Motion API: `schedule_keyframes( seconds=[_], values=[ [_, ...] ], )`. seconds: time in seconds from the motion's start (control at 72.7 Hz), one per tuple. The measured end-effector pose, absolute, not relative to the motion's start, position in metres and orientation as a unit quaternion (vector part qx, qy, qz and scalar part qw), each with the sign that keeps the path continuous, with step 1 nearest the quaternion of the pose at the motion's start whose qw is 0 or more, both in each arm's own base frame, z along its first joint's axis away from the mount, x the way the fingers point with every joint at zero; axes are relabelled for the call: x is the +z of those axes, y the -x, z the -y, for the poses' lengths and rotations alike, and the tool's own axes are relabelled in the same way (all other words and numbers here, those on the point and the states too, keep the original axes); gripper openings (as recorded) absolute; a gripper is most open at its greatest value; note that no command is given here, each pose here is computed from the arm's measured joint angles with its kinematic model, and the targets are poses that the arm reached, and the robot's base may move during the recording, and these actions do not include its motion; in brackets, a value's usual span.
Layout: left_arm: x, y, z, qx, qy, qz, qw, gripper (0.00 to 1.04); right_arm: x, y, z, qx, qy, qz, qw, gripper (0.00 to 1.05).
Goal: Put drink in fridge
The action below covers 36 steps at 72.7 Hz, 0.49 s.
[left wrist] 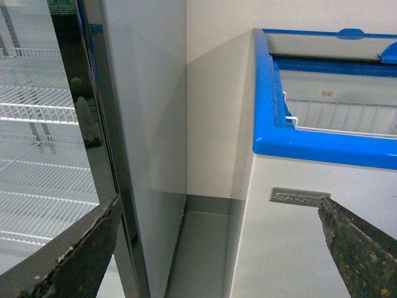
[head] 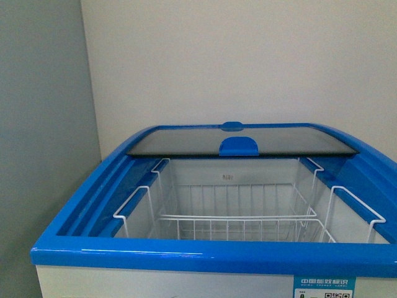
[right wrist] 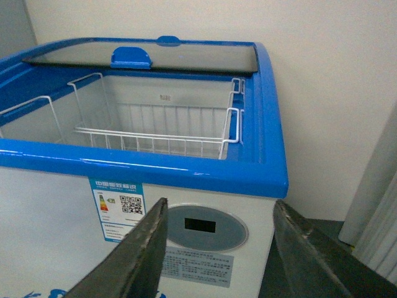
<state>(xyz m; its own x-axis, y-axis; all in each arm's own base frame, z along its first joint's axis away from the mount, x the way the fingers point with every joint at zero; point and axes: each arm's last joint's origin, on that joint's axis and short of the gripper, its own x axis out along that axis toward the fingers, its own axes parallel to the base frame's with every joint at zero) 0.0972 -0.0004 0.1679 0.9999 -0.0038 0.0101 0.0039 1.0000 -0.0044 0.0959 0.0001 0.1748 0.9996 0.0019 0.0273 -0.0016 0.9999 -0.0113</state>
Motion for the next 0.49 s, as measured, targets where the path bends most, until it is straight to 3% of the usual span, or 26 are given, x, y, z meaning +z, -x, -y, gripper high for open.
schedule_keyframes(
  seconds=[0.247,0.495],
  values=[
    [0.1679,-0.0972,0.0004,-0.002,0.002,0.005,1.0,0.97,0.1748,-0.0959,-0.0002,0.001,0.006,0.014,1.0,0.98],
    [0.1679,-0.0972,0.0004,-0.002,0.002,0.005,1.0,0.97,0.1748,-0.0959,-0.0002,0.001,0.005,0.014,1.0,0.98]
  ],
)
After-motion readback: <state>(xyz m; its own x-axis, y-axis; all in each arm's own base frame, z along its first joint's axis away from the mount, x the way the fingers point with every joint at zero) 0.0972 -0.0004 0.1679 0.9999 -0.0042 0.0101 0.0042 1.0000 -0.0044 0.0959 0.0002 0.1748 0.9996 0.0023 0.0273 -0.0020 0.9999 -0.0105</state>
